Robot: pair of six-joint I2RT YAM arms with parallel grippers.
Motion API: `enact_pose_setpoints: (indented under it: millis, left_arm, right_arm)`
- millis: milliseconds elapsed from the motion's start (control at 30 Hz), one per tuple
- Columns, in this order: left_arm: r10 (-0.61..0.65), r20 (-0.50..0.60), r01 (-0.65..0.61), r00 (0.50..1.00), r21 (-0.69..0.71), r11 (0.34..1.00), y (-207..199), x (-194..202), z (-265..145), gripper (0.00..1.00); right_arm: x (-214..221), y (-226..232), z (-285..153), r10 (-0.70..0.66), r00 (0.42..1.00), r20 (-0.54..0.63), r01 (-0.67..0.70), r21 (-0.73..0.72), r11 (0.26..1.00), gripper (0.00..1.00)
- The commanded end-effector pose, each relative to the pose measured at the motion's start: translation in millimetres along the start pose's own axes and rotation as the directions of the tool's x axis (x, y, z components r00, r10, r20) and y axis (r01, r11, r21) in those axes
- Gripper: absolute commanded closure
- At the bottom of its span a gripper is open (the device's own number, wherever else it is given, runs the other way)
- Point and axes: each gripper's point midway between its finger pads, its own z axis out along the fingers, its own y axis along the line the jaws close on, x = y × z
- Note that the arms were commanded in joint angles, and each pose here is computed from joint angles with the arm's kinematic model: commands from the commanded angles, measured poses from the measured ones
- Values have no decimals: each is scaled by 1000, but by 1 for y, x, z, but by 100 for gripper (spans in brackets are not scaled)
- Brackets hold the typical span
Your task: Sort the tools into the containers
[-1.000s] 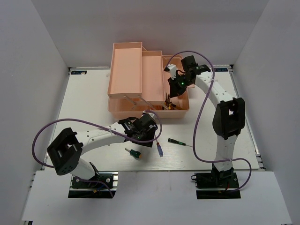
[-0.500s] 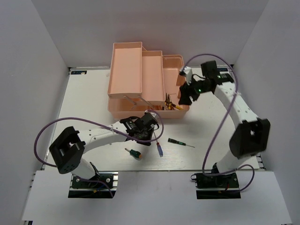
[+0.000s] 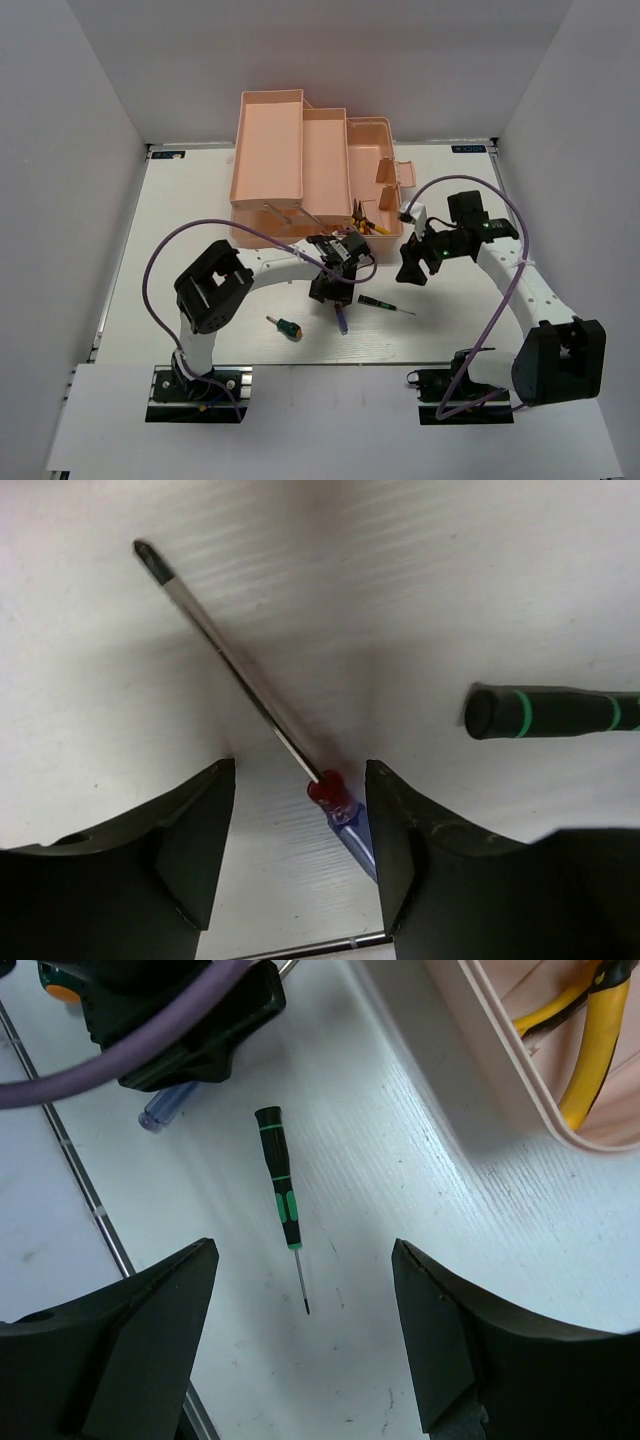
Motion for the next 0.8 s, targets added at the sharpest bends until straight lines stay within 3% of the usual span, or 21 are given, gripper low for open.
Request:
enact_pose_setpoints:
  millis: [0,133,267,367,433,567,633,767]
  left_arm:
    - [-51,-36,50,998,-39,998,11,15,-7,35]
    - [-73,-78,68,994,-58,996,12,26,11,39]
    - [-70,-110,61,991,-90,994,17,34,25,73]
    - [-71,-102,63,992,-82,995,16,32,21,86]
    - [-38,-95,32,995,-67,997,13,32,13,90]
    - [73,-7,-71,997,139,988,-18,11,-23,98]
    - [148,106,-171,983,254,952,-36,-5,-63,100]
    - [138,308,-235,941,306,923,-42,-51,-137,100]
  right_arm:
    - [-12,-3,-5,-37,997,63,36,29,999,24]
    - [-9,-5,-6,-12,997,72,10,25,1000,24]
    - [-7,-7,-7,-5,997,72,3,28,1000,24]
    - [-3,-6,-7,-3,998,65,2,22,1000,24]
    - [3,-5,-7,5,999,51,-6,15,1000,24]
    - [18,7,-5,-61,998,15,62,-51,997,19]
    - [29,16,-3,-109,994,2,109,-93,990,16]
    - [47,19,4,-185,983,-10,182,-113,977,15]
